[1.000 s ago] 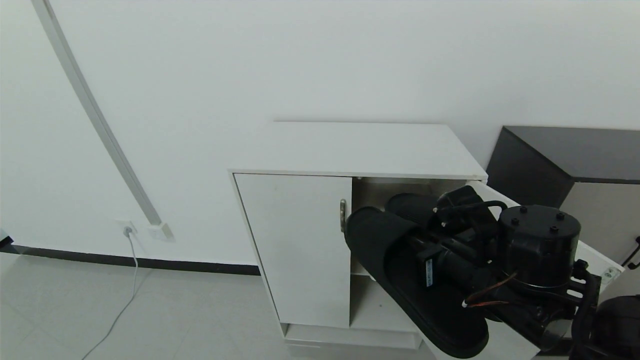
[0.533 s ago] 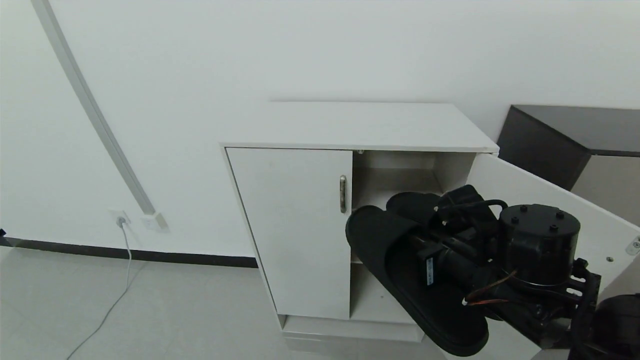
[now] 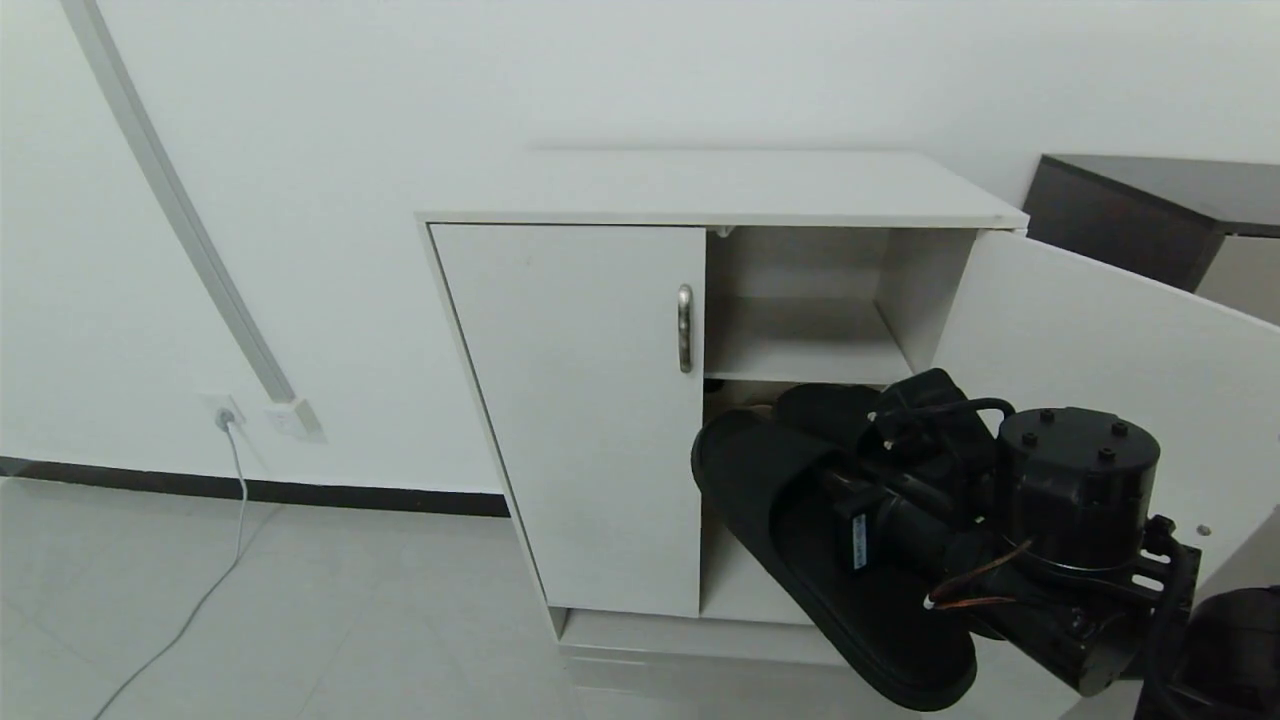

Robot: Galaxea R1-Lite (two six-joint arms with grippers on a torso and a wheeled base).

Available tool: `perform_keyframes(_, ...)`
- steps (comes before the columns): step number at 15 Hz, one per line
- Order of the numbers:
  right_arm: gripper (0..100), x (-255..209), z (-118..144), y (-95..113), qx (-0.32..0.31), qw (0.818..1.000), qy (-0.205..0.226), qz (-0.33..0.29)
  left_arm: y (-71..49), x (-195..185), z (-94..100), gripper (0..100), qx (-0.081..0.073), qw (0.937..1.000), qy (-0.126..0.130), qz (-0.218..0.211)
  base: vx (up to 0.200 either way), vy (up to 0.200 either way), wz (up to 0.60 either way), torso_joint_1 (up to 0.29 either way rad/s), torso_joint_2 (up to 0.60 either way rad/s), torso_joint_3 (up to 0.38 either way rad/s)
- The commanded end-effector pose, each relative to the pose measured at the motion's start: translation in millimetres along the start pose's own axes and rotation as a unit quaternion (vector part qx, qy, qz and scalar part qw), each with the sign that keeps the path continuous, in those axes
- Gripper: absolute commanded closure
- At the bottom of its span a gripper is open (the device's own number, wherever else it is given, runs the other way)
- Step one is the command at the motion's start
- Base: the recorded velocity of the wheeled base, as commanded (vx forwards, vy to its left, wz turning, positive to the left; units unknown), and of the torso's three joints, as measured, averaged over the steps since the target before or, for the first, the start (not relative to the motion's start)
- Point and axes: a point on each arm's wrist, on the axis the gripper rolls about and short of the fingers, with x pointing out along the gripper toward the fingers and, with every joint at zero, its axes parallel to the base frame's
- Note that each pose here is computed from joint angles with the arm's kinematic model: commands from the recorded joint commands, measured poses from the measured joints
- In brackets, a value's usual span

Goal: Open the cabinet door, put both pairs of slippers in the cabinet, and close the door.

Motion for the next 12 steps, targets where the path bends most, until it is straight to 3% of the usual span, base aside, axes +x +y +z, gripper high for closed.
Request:
perform_keyframes(1,100,0.5,-0.6,0.3,0.000,1.000,0.001,0.000,0.0,0.0,0.1,100,0.000,1.0000,0.000,0.000,0.000,0.000,0.00,-0.110,0.45,0.354)
perform_keyframes(8,100,0.2,-1.4,0.3,0.000,1.000,0.002,0.001,0.0,0.0,0.1,100,0.000,1.0000,0.000,0.000,0.000,0.000,0.00,-0.050,0.44,0.379)
perform_keyframes(12,100,0.1,-1.9,0.2,0.000,1.000,0.003,0.001,0.0,0.0,0.1,100,0.000,1.0000,0.000,0.000,0.000,0.000,0.00,0.001,0.10,0.093)
